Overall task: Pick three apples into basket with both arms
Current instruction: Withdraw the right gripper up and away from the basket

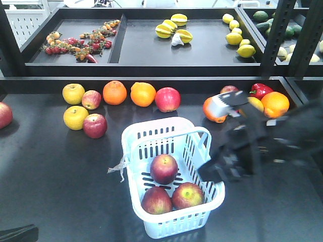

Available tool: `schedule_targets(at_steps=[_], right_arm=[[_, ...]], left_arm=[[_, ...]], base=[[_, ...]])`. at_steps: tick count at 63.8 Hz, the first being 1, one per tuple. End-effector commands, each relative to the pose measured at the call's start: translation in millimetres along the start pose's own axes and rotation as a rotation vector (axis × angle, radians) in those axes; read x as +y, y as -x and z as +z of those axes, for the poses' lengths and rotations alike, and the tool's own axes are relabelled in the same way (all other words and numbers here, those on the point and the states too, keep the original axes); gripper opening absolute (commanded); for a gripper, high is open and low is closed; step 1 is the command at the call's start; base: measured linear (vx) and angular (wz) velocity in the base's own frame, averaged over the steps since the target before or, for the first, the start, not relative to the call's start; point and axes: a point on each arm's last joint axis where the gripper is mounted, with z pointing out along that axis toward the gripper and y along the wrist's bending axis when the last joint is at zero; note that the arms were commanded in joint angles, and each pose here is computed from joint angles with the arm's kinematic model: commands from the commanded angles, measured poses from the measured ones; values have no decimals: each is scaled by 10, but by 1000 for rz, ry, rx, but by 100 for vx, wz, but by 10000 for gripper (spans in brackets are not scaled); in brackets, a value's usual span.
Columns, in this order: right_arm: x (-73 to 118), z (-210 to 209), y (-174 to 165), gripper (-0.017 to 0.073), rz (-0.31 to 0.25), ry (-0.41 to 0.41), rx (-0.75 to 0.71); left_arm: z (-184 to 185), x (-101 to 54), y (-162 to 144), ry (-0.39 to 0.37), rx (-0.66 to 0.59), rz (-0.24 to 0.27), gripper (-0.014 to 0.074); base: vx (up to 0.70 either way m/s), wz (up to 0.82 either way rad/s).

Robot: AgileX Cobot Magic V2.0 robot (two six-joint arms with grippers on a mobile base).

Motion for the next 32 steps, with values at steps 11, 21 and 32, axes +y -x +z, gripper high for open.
schedule_targets(at_steps=[11,21,32], right_arm=[[568,-794,-501,-5,-217,-207,-292],[628,-841,-1031,-4,-218,-358,-455],[473,-702,-1511,-2,-137,-533,-523]], left_arm=[[-29,-6,119,3,-68,-24,-8],[-30,-2,127,7,-78,-24,-8],[-38,25,191,36,-149,-25,-8]], base=[[0,0],[0,0],[0,0]])
